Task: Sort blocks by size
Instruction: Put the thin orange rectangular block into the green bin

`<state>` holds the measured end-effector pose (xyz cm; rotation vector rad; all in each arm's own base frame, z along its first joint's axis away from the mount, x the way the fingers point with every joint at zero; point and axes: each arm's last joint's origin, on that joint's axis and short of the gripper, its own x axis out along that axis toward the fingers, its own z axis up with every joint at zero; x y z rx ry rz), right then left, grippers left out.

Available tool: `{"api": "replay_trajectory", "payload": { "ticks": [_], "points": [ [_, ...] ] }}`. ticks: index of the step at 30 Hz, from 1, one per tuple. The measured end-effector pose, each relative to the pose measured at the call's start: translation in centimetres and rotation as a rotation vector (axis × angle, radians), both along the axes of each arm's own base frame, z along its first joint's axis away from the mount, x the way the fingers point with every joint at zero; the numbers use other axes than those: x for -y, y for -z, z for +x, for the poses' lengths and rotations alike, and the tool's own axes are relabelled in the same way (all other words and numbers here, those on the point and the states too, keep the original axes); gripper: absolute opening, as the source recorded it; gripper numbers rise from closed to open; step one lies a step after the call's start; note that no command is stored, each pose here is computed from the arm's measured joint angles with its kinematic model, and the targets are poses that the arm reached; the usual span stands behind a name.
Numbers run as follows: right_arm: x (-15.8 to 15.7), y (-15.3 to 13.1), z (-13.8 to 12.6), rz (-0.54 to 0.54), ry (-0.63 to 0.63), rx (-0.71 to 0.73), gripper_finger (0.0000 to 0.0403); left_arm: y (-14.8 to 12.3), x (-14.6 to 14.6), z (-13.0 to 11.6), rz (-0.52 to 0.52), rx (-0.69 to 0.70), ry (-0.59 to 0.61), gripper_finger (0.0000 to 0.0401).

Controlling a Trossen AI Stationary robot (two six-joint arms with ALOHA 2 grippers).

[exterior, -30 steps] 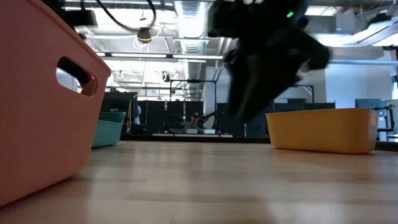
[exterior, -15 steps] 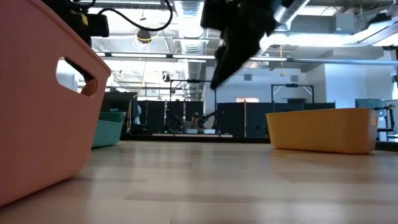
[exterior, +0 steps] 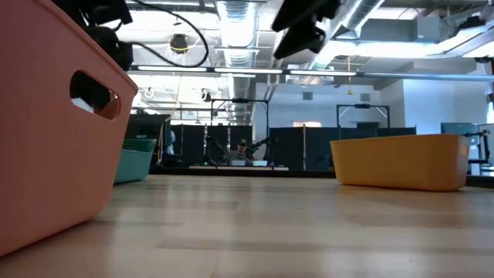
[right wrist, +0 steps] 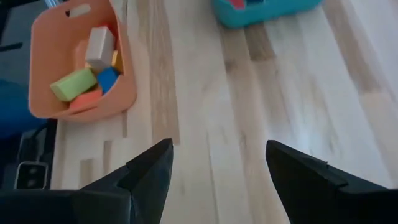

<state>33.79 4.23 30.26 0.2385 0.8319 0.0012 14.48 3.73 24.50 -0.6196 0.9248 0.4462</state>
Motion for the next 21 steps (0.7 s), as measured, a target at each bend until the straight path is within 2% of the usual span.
{"api": "replay_trajectory", "payload": {
  "ticks": [3,10,17,21],
  "points": [
    [-0.9,0.1,-0.6,0.025,0.007,-0.045,0.0285,1.1,0.0,-0.2,-0.057,-0.016,-0.032,0.0065],
    [-3.4,0.6,-1.7,0.072,0.015,-0.134,0.0285,2.8,0.1,-0.6,-0.103,-0.067,-0.088,0.0067],
    [-5.8,0.8,-2.8,0.138,0.053,-0.199,0.0285,3.9,0.0,-0.8,-0.086,-0.090,-0.098,0.0072],
    [-7.0,1.0,-3.6,0.165,0.083,-0.256,0.0285,4.0,0.0,-0.8,-0.053,-0.092,-0.103,0.0094]
  ]
}}
